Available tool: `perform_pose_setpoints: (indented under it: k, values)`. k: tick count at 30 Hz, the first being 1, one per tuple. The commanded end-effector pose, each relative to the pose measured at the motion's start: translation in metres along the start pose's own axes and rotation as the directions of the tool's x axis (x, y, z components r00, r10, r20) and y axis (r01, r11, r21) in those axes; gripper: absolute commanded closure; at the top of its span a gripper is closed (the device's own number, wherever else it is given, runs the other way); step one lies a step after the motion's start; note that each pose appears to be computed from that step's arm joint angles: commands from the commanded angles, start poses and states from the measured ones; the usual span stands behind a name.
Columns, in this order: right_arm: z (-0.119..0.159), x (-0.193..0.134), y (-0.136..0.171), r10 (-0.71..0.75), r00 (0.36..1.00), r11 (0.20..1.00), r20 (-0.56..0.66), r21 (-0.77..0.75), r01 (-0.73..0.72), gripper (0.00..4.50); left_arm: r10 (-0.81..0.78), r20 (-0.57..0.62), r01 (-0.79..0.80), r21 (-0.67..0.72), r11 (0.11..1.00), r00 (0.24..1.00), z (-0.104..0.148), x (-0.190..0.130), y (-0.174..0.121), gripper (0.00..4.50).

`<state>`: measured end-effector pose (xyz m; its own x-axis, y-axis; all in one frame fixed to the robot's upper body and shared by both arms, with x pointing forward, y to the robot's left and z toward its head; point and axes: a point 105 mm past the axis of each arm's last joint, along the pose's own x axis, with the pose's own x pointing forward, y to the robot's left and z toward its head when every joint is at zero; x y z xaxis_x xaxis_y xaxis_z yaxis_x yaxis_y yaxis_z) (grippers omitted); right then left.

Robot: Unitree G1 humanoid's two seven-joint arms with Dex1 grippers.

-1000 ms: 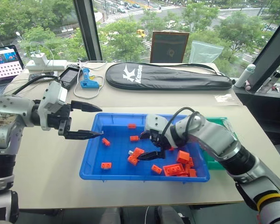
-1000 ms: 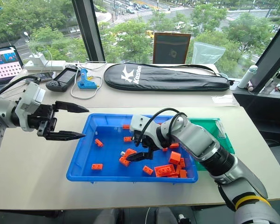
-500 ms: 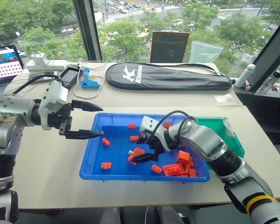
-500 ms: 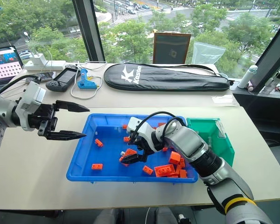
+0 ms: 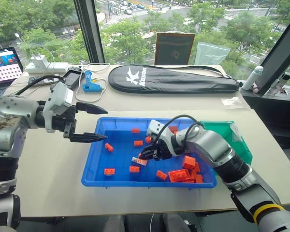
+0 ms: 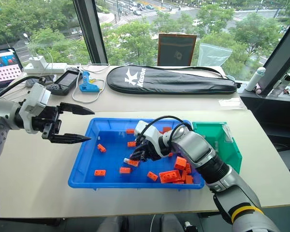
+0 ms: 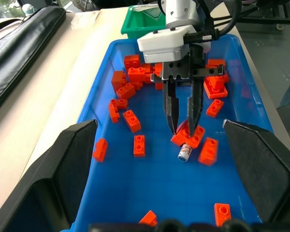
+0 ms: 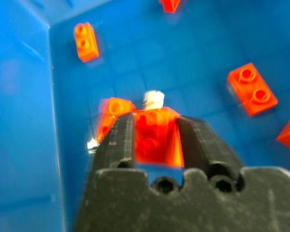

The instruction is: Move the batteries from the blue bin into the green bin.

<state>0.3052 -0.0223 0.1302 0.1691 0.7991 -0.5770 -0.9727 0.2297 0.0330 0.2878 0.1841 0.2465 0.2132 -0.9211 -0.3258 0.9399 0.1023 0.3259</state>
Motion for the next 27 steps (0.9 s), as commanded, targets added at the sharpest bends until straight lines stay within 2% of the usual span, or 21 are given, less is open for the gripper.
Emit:
perform_pose_setpoints:
  k: [1, 6, 11, 15, 18, 20, 22, 24, 27]
  values:
    - [0.007, -0.010, -0.003, -0.018, 1.000, 1.000, 0.024, -0.002, 0.018, 4.48, 0.010, 0.004, -0.010, 0.049, 0.999, 1.000, 0.008, -0.001, 0.003, 0.00]
    - [0.019, -0.032, -0.009, -0.040, 0.997, 0.999, 0.070, 0.024, 0.038, 4.48, 0.007, 0.009, -0.008, 0.054, 0.999, 1.000, 0.008, 0.001, 0.004, 0.00]
    - [0.014, -0.060, -0.026, -0.124, 0.990, 0.992, 0.060, 0.028, 0.123, 4.48, 0.005, 0.014, -0.005, 0.058, 0.998, 1.000, 0.007, 0.003, 0.006, 0.00]
    - [0.000, -0.080, -0.050, -0.253, 0.967, 0.967, 0.026, 0.043, 0.252, 4.48, -0.001, 0.020, 0.000, 0.060, 0.998, 1.000, 0.006, 0.006, 0.007, 0.00]
    - [-0.009, -0.093, -0.076, -0.402, 0.916, 0.916, 0.009, -0.018, 0.402, 4.48, -0.007, 0.027, 0.005, 0.064, 0.998, 1.000, 0.006, 0.009, 0.008, 0.00]
    - [-0.011, -0.096, -0.082, -0.433, 0.901, 0.900, 0.008, -0.039, 0.433, 4.48, -0.007, 0.029, 0.005, 0.068, 0.998, 1.000, 0.006, 0.010, 0.009, 0.00]
    - [-0.011, -0.096, -0.082, -0.429, 0.903, 0.902, 0.013, -0.043, 0.429, 3.54, -0.004, 0.032, 0.002, 0.073, 0.997, 0.999, 0.006, 0.011, 0.011, 0.00]
    - [-0.007, -0.098, -0.079, -0.420, 0.907, 0.906, 0.033, -0.035, 0.422, 3.12, -0.003, 0.034, 0.000, 0.075, 0.997, 0.999, 0.006, 0.011, 0.013, 0.00]
    - [0.001, -0.100, -0.069, -0.390, 0.919, 0.919, 0.062, -0.033, 0.393, 2.07, -0.007, 0.034, 0.005, 0.076, 0.997, 0.999, 0.006, 0.012, 0.013, 0.00]
